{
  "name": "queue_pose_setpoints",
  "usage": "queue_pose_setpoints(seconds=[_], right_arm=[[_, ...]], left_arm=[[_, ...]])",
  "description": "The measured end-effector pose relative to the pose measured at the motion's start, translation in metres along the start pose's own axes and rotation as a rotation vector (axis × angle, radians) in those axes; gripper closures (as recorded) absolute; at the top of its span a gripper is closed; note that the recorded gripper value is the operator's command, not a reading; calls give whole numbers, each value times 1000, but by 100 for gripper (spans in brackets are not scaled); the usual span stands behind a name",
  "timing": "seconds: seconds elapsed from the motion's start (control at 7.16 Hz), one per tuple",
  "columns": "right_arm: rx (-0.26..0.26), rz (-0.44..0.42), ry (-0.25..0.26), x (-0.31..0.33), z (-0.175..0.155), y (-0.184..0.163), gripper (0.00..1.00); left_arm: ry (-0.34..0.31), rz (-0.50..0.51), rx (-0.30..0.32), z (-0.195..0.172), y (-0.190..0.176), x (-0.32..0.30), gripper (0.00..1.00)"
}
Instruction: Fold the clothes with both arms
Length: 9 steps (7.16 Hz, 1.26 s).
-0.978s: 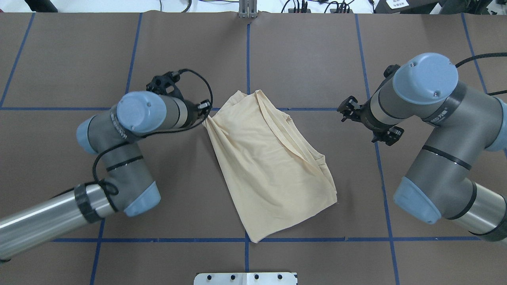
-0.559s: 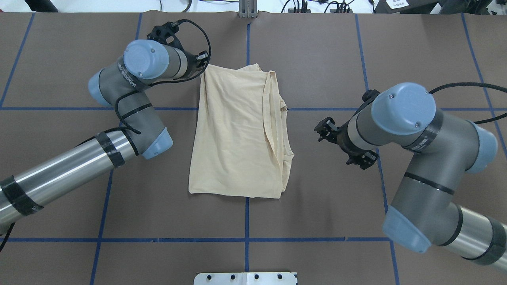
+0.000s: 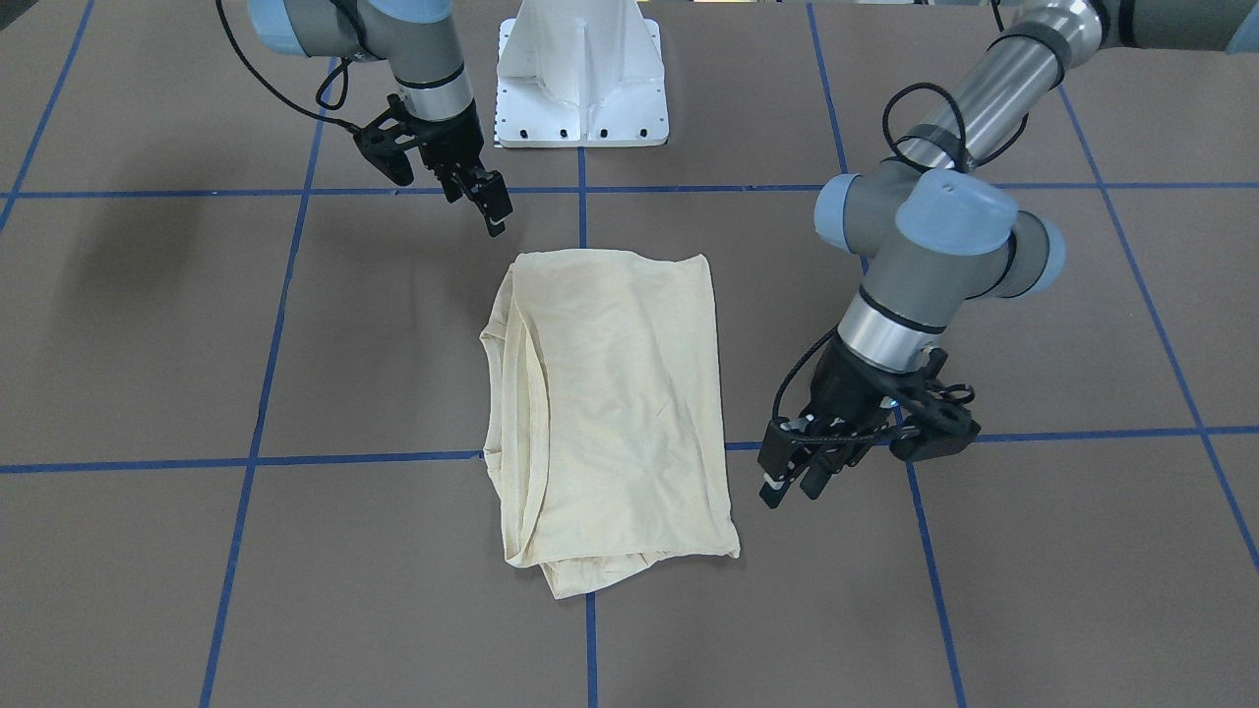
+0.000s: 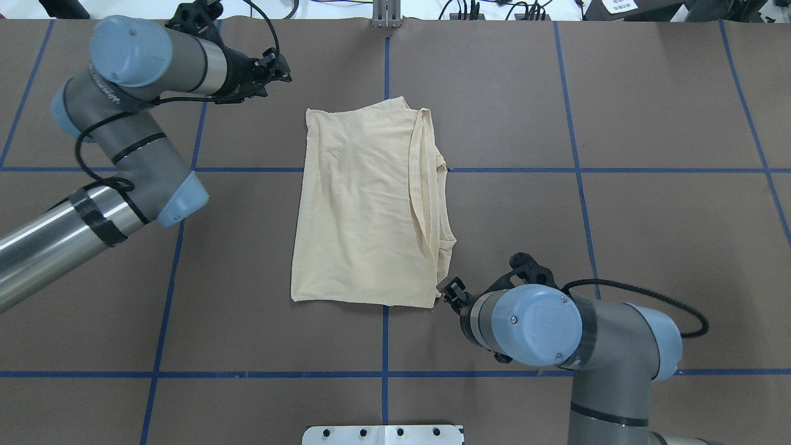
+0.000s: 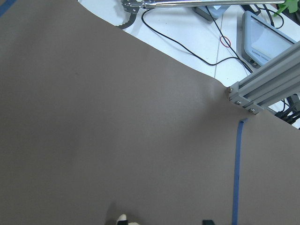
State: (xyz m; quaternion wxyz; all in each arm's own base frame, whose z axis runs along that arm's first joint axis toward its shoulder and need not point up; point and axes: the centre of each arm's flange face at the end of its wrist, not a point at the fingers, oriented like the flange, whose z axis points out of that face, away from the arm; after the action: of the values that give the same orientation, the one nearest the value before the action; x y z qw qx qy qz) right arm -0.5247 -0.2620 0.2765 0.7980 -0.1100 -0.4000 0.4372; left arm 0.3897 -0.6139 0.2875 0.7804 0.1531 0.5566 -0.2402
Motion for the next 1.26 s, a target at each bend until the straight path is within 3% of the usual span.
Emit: queue_pose_setpoints(seconds=[0.42,0.7,1.26], right_arm=[[53,302,-70,-21,16,20,7],[75,457,-114,-46,20,9,5],[94,479,-107,-55,37,16,6]], left_arm=[[26,3,-8,-47,6,-18,36],[33,4,-8,-58,10,-23,35],[34,3,-13,-58,14,-23,35]])
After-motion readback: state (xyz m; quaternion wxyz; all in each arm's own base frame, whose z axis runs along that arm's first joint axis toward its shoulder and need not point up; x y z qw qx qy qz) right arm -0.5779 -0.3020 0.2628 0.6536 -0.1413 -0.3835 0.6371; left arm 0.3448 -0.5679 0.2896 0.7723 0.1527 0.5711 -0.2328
